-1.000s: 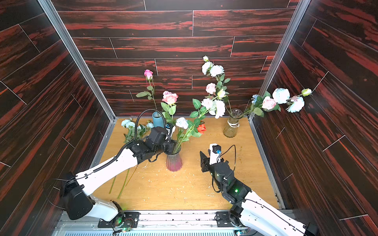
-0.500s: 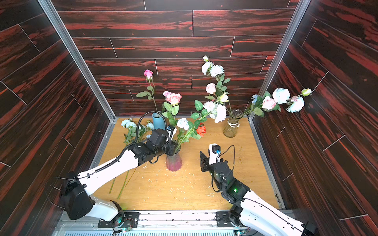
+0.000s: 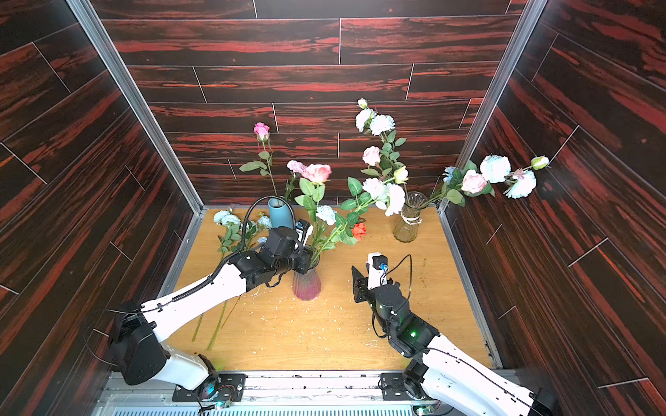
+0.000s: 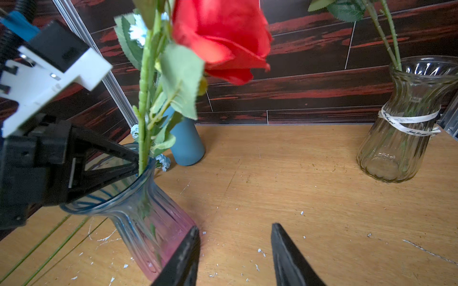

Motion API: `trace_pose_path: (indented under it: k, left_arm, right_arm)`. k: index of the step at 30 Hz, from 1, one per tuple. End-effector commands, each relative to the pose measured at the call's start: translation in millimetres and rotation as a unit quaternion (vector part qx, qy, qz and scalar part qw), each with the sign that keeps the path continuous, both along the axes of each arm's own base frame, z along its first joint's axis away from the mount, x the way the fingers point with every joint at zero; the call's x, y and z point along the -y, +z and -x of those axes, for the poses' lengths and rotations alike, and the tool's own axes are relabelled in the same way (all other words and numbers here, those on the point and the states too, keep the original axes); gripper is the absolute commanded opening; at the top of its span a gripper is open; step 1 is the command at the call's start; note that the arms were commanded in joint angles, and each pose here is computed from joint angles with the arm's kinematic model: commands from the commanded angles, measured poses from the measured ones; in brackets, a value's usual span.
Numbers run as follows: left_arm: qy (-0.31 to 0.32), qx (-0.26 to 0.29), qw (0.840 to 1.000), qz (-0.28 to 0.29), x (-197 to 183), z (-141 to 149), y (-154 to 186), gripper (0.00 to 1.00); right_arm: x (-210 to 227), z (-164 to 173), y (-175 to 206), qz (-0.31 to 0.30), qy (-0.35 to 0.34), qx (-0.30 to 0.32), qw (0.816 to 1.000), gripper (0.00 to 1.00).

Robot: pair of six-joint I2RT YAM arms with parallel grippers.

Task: Pick out blue flowers from the vase
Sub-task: Pick up the flower from the vase.

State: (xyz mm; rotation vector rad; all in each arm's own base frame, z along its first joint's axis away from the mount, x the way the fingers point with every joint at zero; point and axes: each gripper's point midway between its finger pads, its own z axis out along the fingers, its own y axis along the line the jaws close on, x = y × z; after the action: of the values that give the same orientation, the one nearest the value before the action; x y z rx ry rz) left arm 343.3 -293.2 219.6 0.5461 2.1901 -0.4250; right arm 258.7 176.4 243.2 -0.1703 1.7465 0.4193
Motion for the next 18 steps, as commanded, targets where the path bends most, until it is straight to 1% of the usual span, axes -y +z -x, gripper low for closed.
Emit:
trace_pose_path:
  k: [1, 13, 15, 18]
  left_arm:
    - [-0.003, -0.006, 1.000, -0.001, -3, 5, -4, 0.00]
    - [0.007, 0.027, 0.999, 0.036, -20, 21, 28, 0.00]
    - [0.007, 0.032, 0.999, 0.040, -21, 22, 29, 0.04]
    - [0.013, 0.035, 0.999, 0.038, -23, 21, 27, 0.17]
  right_arm:
    - [0, -1, 4, -0.008, -0.002, 0.005, 1.000, 0.49]
    - [-2, -3, 1, -0.006, 0.001, -0.001, 1.000, 0.49]
    - [-3, -3, 0, -0.003, 0.002, -0.003, 1.000, 0.49]
    - [-3, -3, -2, -0.001, 0.002, -0.005, 1.000, 0.49]
